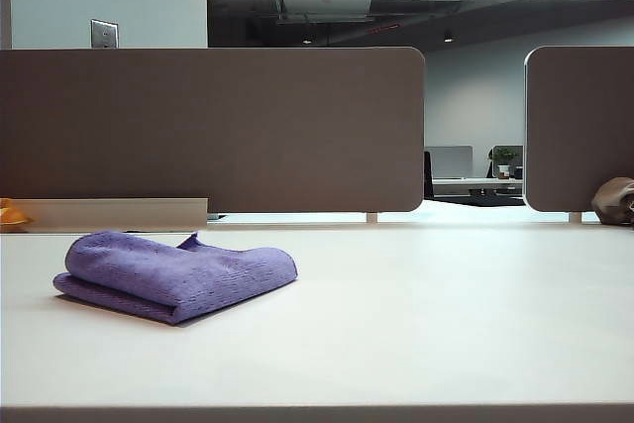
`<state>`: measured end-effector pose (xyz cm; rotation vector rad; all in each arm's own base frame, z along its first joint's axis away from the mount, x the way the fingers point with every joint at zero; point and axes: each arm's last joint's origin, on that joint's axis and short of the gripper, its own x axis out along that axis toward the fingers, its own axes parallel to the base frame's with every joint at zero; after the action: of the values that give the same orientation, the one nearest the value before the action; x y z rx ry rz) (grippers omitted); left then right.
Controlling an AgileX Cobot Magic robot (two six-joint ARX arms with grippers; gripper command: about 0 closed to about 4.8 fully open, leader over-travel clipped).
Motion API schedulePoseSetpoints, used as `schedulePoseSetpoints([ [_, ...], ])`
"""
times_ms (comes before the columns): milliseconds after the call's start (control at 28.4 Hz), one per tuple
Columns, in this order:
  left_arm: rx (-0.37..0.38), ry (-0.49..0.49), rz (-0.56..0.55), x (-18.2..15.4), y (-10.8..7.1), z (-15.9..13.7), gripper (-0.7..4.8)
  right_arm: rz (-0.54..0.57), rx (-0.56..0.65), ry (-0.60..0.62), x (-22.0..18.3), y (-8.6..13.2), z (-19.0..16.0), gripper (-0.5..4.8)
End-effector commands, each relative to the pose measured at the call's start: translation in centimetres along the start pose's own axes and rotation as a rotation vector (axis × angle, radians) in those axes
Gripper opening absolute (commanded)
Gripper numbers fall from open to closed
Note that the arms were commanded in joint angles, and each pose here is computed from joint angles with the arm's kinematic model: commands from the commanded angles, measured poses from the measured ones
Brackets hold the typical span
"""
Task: Fold the bottom of the cloth upward, then fold it vertically to form a square shape.
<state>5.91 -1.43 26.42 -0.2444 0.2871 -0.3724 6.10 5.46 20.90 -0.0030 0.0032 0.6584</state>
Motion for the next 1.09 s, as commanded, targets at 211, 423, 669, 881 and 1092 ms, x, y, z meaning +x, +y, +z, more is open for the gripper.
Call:
schedulePoseSetpoints([
  [211,0.008,-0.012,-0.005,0.0,0.0,0.2,-0.05,-0.196,-0.004,0.018,0.6,-1.2,-1.7,0.0],
  [423,0.008,-0.012,-0.005,0.0,0.0,0.2,-0.05,-0.337,-0.002,0.021,0.9,-2.5,-3.1,0.0],
  [669,0.008,-0.012,-0.005,0.0,0.0,0.2,-0.05,-0.399,0.0,0.039,1.2,-3.3,-4.7,0.0],
  [881,0.008,-0.012,-0.006,0.0,0.0,0.2,-0.05,-0.321,0.016,0.096,1.1,-3.7,-5.5,0.0],
  [1092,0.008,-0.012,-0.006,0.0,0.0,0.2,-0.05,-0.331,0.031,0.178,0.9,-3.8,-6.3,0.0],
])
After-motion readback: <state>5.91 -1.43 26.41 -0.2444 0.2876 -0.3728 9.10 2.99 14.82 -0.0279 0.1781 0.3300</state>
